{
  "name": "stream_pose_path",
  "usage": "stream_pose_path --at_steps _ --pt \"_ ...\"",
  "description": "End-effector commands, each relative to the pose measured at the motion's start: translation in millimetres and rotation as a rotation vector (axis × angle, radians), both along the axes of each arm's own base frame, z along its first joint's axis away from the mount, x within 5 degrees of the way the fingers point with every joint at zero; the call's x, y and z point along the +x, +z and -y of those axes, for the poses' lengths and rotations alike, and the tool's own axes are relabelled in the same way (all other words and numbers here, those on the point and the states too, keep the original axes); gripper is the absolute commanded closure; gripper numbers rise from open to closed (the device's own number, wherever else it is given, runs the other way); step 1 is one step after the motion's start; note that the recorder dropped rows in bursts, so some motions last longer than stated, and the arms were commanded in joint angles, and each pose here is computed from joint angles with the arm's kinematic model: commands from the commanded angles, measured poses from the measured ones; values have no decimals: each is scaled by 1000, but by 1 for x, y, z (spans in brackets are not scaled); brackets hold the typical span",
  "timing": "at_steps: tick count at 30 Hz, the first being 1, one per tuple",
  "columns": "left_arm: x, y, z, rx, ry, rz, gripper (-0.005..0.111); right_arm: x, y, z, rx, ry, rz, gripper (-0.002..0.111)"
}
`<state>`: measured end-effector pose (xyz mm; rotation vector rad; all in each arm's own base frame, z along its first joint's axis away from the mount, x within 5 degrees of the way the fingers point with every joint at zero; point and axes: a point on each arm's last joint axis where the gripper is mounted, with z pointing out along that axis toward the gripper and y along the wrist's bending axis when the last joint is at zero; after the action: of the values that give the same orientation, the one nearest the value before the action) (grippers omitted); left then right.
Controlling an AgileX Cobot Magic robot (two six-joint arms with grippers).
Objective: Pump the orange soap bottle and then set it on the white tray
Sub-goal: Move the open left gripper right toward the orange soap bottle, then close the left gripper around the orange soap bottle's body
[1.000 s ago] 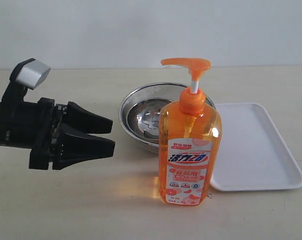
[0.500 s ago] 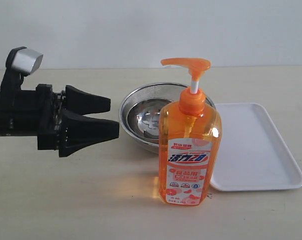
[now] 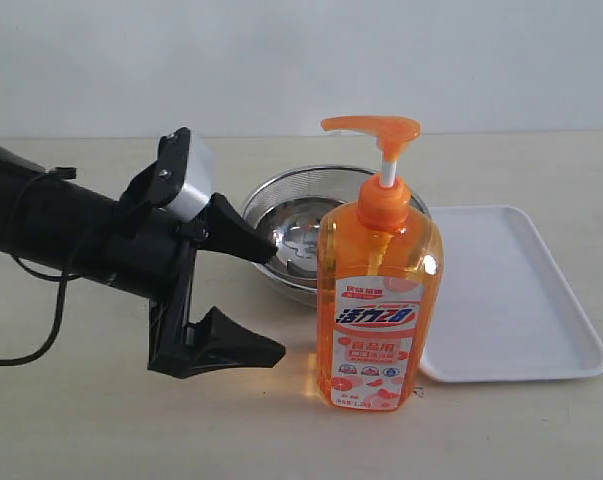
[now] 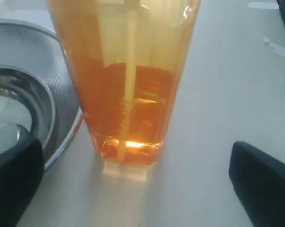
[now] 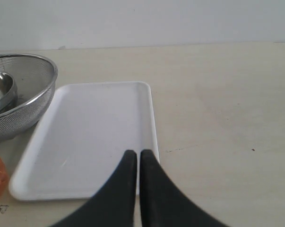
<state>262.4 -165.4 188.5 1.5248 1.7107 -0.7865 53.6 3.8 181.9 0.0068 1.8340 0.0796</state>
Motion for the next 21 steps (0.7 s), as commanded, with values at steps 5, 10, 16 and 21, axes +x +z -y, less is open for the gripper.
stream_pose_path --at_steps 5,10,16,21 --pt "24 -19 23 -130 -121 -136 8 0 1 0 -7 -5 18 108" --pt "37 -21 29 -172 -107 -145 24 0 1 0 -7 -5 18 108" --pt "44 -17 31 -182 -100 -124 28 0 1 0 -7 -5 18 108" --pt "42 -27 33 -195 -122 -169 28 0 1 0 -7 -5 18 108"
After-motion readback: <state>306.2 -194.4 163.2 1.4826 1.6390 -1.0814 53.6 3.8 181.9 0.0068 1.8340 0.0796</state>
